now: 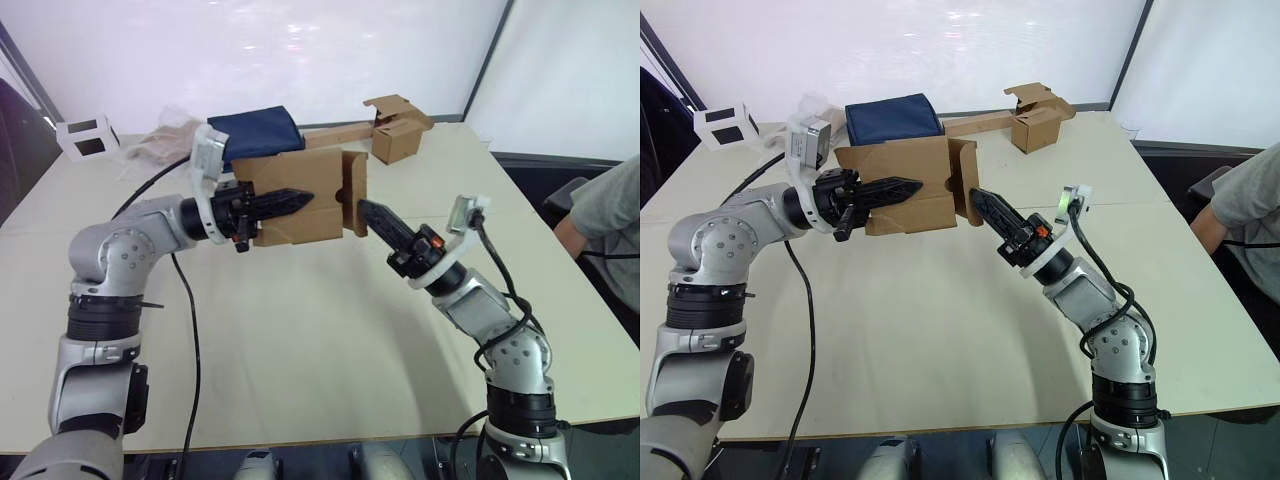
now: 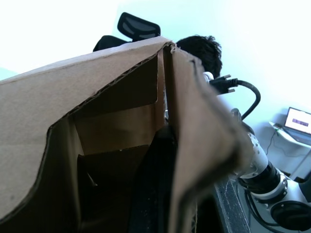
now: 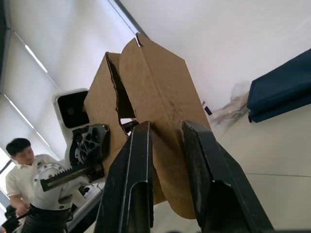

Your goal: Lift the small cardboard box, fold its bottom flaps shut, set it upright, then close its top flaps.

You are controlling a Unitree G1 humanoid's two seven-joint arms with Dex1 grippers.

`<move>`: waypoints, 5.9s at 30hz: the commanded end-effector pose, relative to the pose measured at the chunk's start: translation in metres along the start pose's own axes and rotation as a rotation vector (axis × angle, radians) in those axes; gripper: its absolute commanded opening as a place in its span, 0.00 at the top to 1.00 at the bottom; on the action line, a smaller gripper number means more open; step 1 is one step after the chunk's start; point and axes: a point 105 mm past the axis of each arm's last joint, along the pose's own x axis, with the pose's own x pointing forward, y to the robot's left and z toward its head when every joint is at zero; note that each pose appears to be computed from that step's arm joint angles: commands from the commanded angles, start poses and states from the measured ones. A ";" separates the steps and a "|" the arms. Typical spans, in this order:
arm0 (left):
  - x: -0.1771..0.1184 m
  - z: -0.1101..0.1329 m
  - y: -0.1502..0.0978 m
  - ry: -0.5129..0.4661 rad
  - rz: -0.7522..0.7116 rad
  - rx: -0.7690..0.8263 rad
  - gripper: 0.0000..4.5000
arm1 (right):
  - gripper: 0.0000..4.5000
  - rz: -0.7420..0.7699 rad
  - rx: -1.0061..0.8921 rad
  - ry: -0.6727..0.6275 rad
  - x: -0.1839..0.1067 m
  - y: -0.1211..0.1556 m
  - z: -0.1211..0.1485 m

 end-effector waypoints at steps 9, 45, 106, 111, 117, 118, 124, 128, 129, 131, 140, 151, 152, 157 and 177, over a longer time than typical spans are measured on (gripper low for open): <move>0.002 0.012 -0.008 -0.024 -0.023 0.055 1.00 | 0.78 0.077 -0.143 -0.003 0.015 0.027 0.009; 0.001 0.009 -0.007 -0.011 -0.021 0.065 1.00 | 0.78 0.154 -0.084 0.040 0.024 0.052 -0.001; 0.001 -0.060 0.032 1.113 -0.169 0.520 1.00 | 0.99 -0.150 -0.395 0.285 -0.054 -0.002 0.030; -0.002 -0.078 0.044 1.354 -0.305 0.625 1.00 | 0.99 -0.151 -0.394 0.289 -0.053 -0.001 0.021; 0.029 -0.077 0.039 1.355 -0.342 0.618 0.86 | 1.00 -0.168 -0.390 0.268 -0.053 -0.001 0.018; 0.032 -0.077 0.037 1.351 -0.348 0.611 0.76 | 1.00 -0.170 -0.389 0.265 -0.054 -0.002 0.018; 0.049 -0.058 0.018 1.284 -0.319 0.521 0.25 | 1.00 -0.174 -0.391 0.266 -0.053 -0.003 0.016; 0.042 -0.029 0.020 1.194 -0.243 0.496 0.02 | 1.00 -0.168 -0.403 0.280 -0.050 -0.005 0.012; 0.040 -0.019 0.022 1.140 -0.219 0.482 0.02 | 1.00 -0.172 -0.421 0.295 -0.048 -0.006 0.009; 0.032 -0.006 0.028 1.048 -0.170 0.431 0.02 | 1.00 -0.186 -0.462 0.322 -0.045 -0.012 0.004; -0.014 0.012 0.056 0.582 0.018 0.343 0.73 | 1.00 -0.232 -0.585 0.426 -0.023 -0.036 -0.021; -0.089 -0.045 0.106 0.499 0.549 0.324 0.99 | 1.00 -0.328 -0.648 0.663 -0.015 -0.071 -0.066; -0.093 -0.054 0.106 0.514 0.565 0.319 0.99 | 1.00 -0.328 -0.641 0.670 -0.014 -0.072 -0.069; -0.109 -0.100 0.095 0.618 0.553 0.264 0.99 | 1.00 -0.318 -0.634 0.726 -0.012 -0.078 -0.086; -0.074 -0.132 0.052 0.669 0.295 0.118 0.99 | 1.00 -0.157 -0.484 0.723 -0.003 -0.051 -0.101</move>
